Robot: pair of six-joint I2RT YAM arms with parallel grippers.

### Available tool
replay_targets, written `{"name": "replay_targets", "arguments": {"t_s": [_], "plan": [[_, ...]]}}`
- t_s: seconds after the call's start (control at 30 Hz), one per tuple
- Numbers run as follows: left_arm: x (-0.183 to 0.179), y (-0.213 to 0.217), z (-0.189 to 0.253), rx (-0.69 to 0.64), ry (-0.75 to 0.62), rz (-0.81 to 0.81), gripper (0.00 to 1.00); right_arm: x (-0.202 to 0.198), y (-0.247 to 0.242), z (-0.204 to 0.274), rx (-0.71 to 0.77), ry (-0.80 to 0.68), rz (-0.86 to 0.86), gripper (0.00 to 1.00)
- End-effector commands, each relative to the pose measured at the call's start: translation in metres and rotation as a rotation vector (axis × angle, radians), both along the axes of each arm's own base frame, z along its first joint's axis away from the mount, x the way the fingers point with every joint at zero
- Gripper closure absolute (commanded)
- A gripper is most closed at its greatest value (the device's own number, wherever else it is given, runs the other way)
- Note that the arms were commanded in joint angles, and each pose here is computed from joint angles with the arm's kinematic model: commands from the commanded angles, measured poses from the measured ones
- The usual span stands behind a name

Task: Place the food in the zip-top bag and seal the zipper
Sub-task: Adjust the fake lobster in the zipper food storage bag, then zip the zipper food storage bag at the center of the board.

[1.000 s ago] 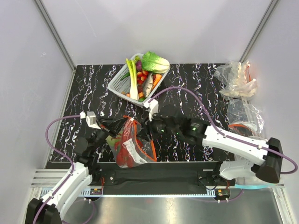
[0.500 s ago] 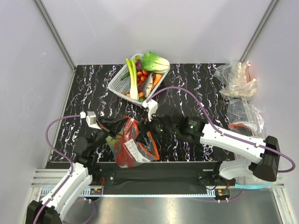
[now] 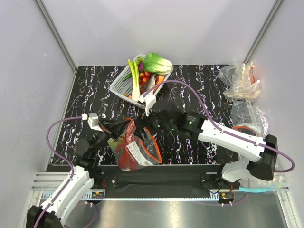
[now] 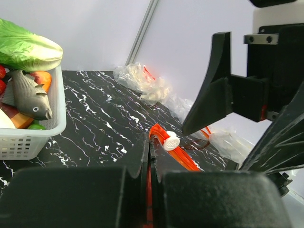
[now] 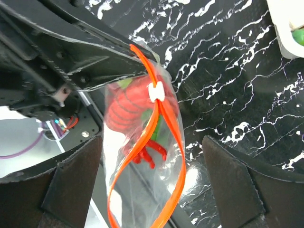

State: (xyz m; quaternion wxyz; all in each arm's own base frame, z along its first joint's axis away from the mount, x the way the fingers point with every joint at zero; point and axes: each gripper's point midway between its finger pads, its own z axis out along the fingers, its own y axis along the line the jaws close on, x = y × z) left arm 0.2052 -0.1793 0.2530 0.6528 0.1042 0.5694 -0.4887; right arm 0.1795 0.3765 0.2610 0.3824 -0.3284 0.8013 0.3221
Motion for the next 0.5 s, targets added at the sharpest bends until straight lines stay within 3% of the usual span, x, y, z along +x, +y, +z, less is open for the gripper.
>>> {"name": "replay_targets", "arguments": {"t_s": [0.0,0.17,0.47], "plan": [[-0.007,-0.001,0.03,-0.012,-0.1,-0.015,1.0,0.004,0.006,-0.005,-0.041,-0.021,0.03,0.07],[-0.007,-0.001,0.03,-0.01,-0.101,-0.017,1.0,0.01,0.005,-0.027,-0.101,-0.037,0.022,0.09],[-0.004,-0.001,0.028,0.001,-0.091,-0.006,1.0,0.0,0.013,-0.038,-0.118,0.017,0.084,0.45]]}}
